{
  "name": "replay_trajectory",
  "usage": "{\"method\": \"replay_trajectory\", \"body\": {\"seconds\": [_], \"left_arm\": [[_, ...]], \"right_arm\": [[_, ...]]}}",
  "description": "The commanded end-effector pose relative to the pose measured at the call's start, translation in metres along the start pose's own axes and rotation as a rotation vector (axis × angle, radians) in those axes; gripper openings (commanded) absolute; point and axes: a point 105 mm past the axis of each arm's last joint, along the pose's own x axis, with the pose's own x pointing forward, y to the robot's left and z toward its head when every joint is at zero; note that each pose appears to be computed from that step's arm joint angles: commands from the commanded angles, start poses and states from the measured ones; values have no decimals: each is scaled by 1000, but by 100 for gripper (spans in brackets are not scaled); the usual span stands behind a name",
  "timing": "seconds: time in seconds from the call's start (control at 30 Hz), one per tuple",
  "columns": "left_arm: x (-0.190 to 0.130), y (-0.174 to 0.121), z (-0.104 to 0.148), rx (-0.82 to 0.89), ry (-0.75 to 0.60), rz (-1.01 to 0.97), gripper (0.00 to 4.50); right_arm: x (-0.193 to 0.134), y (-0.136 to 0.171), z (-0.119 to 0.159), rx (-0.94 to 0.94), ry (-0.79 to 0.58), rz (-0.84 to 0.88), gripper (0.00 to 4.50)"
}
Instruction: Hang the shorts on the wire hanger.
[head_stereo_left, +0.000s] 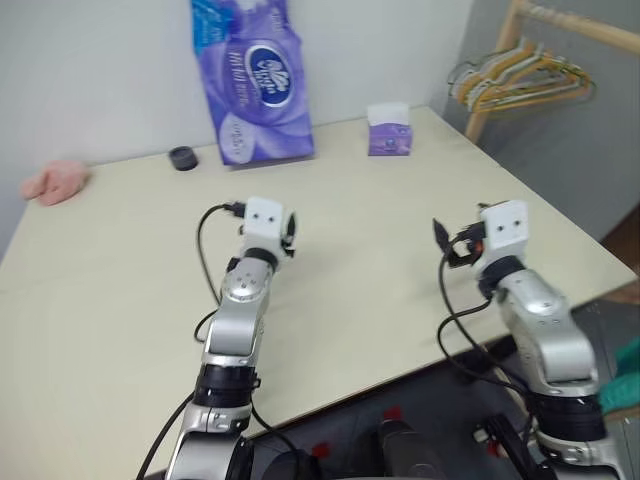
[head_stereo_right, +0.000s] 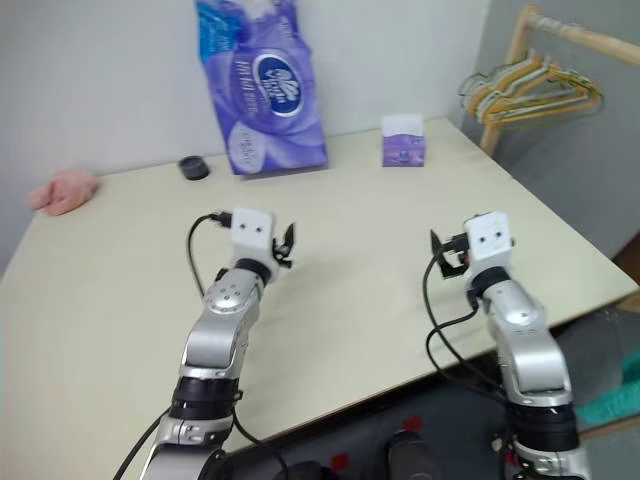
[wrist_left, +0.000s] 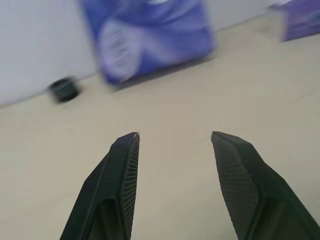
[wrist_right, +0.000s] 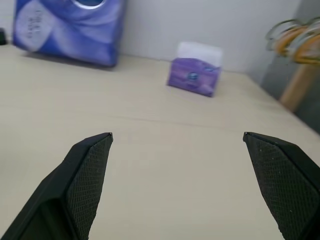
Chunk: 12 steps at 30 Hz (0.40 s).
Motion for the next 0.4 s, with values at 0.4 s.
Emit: {"method": "replay_trajectory", "body": {"seconds": [0.4], "left_arm": [[-16, 33, 5, -100, -66, 145, 241]], "right_arm": [[34, 22, 9, 51, -119, 84, 447]]}}
